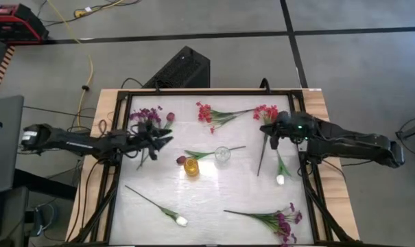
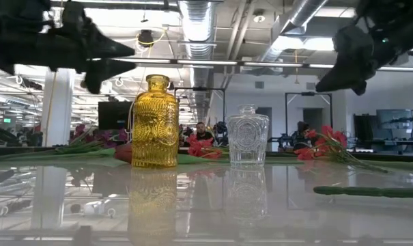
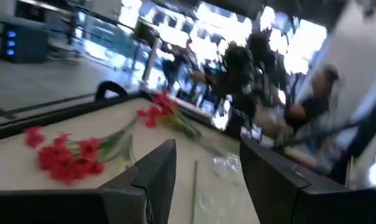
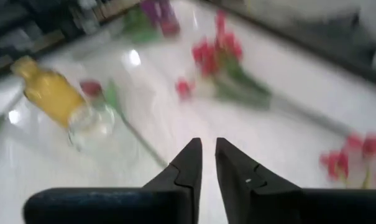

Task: Sort flowers into vase by color
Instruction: Put the bottom red flowers into the transparent vase

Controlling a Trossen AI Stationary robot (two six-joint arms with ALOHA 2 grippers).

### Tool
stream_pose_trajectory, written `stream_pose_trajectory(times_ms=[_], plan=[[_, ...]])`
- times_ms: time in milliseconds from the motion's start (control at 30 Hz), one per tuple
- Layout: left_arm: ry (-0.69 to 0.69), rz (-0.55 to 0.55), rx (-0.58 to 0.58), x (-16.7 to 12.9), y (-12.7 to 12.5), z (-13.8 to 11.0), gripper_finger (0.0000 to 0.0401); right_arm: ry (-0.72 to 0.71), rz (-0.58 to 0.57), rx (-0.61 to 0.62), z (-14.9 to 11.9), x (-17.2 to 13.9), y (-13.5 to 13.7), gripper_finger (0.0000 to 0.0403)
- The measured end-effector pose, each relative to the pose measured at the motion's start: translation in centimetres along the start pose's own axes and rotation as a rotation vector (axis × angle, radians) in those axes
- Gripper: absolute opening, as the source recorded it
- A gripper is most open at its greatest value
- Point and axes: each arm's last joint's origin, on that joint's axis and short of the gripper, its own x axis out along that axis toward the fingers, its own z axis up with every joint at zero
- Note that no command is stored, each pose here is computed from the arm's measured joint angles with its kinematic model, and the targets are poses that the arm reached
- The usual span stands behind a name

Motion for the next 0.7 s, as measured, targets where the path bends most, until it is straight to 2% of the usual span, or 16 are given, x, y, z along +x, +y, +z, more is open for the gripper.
stream_pose_trajectory(times_ms=[200,300,400,467,700], plan=[[0.102,0.038,0.165,3.7,-0.6,-0.3,0.0167,0.263,-0.082,0.138,1.6,0.7,1.2,0.0141],[0.118,0.038,0.195,5.0,-0.8,0.1,0.0167,0.382,-0.168,0.277,2.0,1.1,1.5,0.0172],[0.166,0.036,0.214,5.8,-0.9,0.5,0.0167,0.508,-0.275,0.374,1.8,1.4,1.5,0.0186],[0.193,0.043,0.228,6.2,-1.0,1.1,0.0167,0.561,-0.317,0.381,1.3,1.8,1.7,0.0187],[0.219,0.058,0.247,6.5,-1.3,2.7,0.0167,0.604,-0.427,0.346,0.0,3.6,2.4,0.0174]])
